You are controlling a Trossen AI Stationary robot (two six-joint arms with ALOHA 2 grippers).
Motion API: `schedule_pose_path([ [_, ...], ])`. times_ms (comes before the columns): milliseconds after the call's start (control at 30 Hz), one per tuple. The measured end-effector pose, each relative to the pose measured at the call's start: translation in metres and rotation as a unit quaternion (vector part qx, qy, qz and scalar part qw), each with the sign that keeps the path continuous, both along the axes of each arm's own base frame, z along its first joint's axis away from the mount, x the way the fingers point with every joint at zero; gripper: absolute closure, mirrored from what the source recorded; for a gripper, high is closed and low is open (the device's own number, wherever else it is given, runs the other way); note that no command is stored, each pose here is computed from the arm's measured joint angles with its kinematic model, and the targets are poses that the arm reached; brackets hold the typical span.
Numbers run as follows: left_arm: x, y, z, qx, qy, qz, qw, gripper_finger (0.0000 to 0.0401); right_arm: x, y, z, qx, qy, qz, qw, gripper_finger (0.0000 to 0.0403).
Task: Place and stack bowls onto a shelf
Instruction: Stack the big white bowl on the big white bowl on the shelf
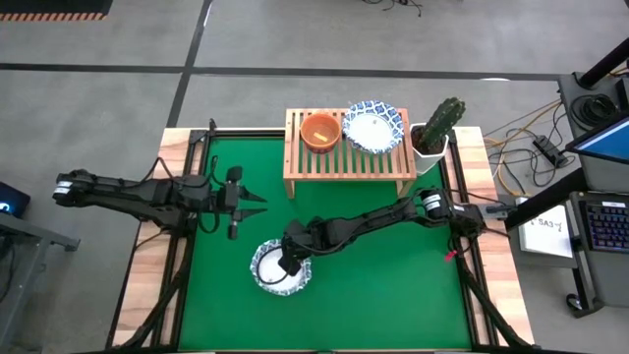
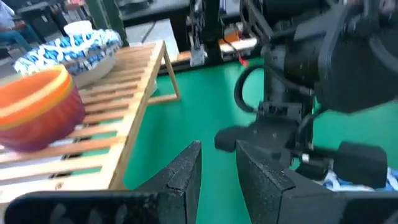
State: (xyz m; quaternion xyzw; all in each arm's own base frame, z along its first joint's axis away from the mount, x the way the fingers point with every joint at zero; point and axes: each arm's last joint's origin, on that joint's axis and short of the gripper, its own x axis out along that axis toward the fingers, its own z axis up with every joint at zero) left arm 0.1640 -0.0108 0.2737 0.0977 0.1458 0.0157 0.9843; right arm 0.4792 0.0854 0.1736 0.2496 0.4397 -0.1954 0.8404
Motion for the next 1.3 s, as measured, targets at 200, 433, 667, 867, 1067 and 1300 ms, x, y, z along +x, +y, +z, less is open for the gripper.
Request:
schedule_pose_path([
  [200, 0.001, 0.0, 0.014, -0.048, -0.073, 0.009, 0.996, 0.0317, -0.002, 0.0, 0.005, -0.012, 0.007, 0.057, 0.998, 0.0386],
  [433, -0.014, 0.001, 0.024, -0.107, -0.112, 0.018, 0.988, 0.0317, -0.034, -0.006, 0.086, -0.022, -0.022, 0.11, 0.993, 0.0394],
  [667, -0.021, -0.001, 0.019, -0.123, -0.115, 0.012, 0.986, 0.0317, -0.102, -0.025, 0.191, -0.067, -0.093, 0.107, 0.988, 0.0394],
  [867, -0.016, -0.003, -0.006, -0.172, -0.048, 0.003, 0.984, 0.0317, -0.134, -0.029, 0.2, -0.124, -0.104, 0.054, 0.985, 0.0394],
  [1067, -0.011, -0.015, -0.056, -0.305, 0.072, -0.031, 0.949, 0.0317, -0.129, -0.015, 0.16, -0.074, -0.097, 0.061, 0.991, 0.0364],
  [1300, -0.002, -0.032, -0.072, -0.34, 0.123, 0.001, 0.932, 0.0321, -0.096, 0.001, 0.086, 0.02, -0.082, 0.072, 0.994, 0.0274],
])
